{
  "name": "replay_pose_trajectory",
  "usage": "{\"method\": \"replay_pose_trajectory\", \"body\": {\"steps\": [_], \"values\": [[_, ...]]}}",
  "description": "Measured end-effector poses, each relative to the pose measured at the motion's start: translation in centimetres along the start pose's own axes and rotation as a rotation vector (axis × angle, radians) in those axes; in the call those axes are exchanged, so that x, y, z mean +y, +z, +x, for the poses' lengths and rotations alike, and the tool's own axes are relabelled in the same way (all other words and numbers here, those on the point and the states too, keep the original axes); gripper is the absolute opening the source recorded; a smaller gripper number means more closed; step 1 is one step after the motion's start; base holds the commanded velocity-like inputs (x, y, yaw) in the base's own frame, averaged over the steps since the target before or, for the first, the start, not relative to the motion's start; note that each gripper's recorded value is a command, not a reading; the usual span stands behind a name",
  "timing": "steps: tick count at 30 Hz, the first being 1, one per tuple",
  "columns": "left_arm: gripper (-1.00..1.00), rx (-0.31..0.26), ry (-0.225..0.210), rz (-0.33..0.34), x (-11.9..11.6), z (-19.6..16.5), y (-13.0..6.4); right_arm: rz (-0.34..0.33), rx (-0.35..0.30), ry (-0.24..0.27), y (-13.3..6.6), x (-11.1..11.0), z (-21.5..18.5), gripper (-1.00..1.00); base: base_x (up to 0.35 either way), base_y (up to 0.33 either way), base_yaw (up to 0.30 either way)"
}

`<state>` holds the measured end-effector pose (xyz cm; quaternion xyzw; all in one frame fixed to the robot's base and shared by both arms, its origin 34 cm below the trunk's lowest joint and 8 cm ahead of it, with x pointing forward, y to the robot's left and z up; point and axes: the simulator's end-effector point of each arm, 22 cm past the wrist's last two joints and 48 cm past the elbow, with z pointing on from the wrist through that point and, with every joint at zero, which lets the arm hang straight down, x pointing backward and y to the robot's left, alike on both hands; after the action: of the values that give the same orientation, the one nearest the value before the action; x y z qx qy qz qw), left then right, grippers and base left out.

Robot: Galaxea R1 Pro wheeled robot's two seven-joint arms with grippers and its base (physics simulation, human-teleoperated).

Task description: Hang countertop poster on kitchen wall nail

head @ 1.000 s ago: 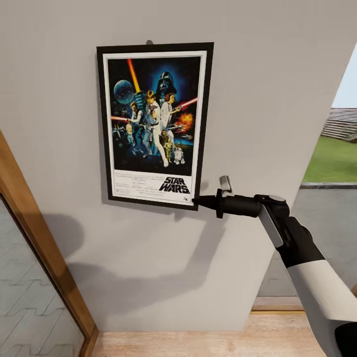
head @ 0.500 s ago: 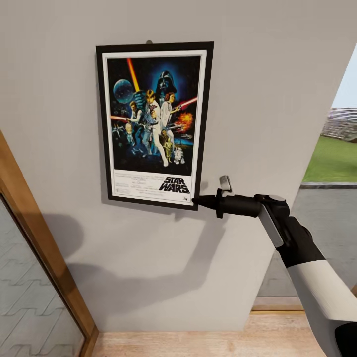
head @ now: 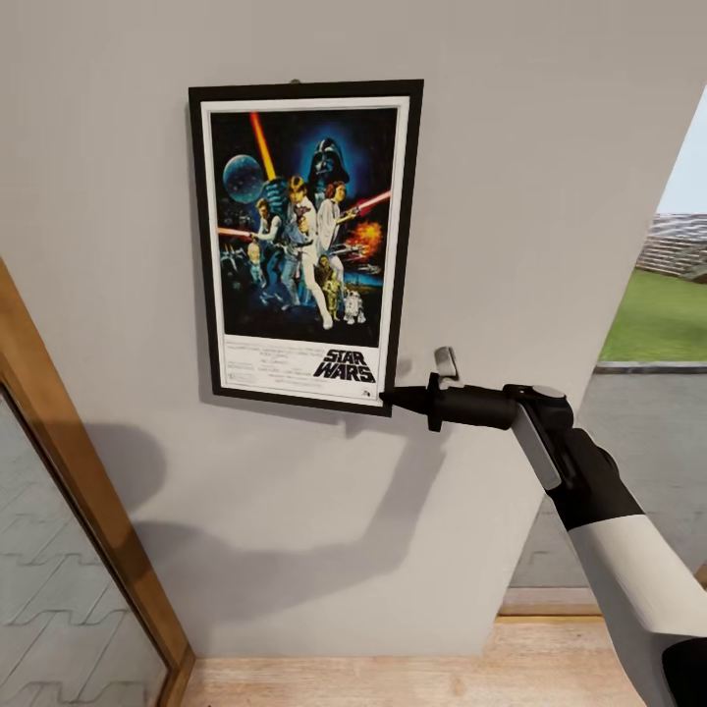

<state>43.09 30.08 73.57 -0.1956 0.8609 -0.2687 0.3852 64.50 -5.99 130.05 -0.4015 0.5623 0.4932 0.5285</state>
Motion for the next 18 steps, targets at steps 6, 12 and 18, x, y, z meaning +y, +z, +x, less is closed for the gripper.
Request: {"method": "replay_pose_trajectory", "body": {"steps": [6, 12, 18], "values": [[1.00, 0.000, 0.000, 0.000, 0.00, 0.00, 0.00, 0.000, -0.001, 0.001, 0.02, 0.01, -0.03, -1.00, 0.000, 0.000, 0.000], [1.00, 0.000, 0.000, 0.000, 0.00, 0.00, 0.00, 0.009, -0.002, 0.001, 0.10, -0.14, -0.11, -1.00, 0.000, 0.000, 0.000], [1.00, 0.000, 0.000, 0.000, 0.00, 0.00, 0.00, 0.030, -0.004, -0.002, 0.19, -0.49, -0.36, -1.00, 0.000, 0.000, 0.000]]}}
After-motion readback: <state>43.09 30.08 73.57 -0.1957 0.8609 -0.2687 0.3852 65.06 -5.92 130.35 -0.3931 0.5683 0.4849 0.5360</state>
